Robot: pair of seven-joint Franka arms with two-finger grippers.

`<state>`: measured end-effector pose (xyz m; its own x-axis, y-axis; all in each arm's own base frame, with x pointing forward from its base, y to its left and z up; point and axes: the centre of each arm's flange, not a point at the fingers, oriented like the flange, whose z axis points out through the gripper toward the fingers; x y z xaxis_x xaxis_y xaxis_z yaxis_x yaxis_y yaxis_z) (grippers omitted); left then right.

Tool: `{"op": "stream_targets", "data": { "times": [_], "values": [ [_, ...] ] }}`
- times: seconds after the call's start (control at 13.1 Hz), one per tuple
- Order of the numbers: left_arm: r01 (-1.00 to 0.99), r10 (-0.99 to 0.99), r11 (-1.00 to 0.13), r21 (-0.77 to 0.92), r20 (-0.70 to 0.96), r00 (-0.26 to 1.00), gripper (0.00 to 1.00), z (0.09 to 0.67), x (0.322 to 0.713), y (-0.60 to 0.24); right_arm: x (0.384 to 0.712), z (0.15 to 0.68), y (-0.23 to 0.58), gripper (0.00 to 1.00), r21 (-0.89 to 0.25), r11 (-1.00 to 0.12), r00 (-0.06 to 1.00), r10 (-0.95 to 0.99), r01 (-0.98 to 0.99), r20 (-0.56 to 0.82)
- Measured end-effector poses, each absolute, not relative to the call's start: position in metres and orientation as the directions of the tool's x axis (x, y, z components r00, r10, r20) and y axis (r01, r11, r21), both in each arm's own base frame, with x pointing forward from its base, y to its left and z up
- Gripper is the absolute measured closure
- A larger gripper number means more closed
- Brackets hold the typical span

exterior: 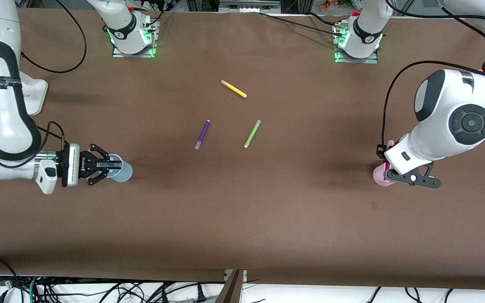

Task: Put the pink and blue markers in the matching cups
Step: 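Lower the markers into the matching cups and open both grippers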

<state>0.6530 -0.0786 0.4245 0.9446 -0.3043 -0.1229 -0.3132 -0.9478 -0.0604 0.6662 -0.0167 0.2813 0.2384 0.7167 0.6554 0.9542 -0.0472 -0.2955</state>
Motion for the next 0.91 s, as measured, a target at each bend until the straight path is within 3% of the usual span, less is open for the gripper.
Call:
{"op": "stream_targets", "data": {
  "times": [0.15,0.53,0.68,0.91],
  "values": [
    [-0.487,-0.483,-0.871,-0.054,-0.075,0.872,0.82,0.427,0.663,-0.051,0.666,0.282,-0.022,0.56,-0.326,-0.085,0.288,0.707,0.941,0.646],
    [-0.762,-0.764,-0.644,-0.07,0.02,0.644,0.82,0.429,0.675,-0.021,0.676,0.314,-0.003,0.0,-0.539,-0.399,0.649,0.629,0.742,0.428],
    [-0.815,-0.81,-0.58,-0.002,0.11,0.576,0.82,0.415,0.673,-0.023,0.683,0.341,0.021,0.0,-0.541,-0.563,0.758,0.602,0.625,0.249],
    [-0.881,-0.845,-0.466,0.076,0.257,0.469,0.82,0.377,0.665,0.006,0.692,0.372,0.058,0.0,-0.439,-0.786,0.882,0.471,0.435,0.029]
  ]
}}
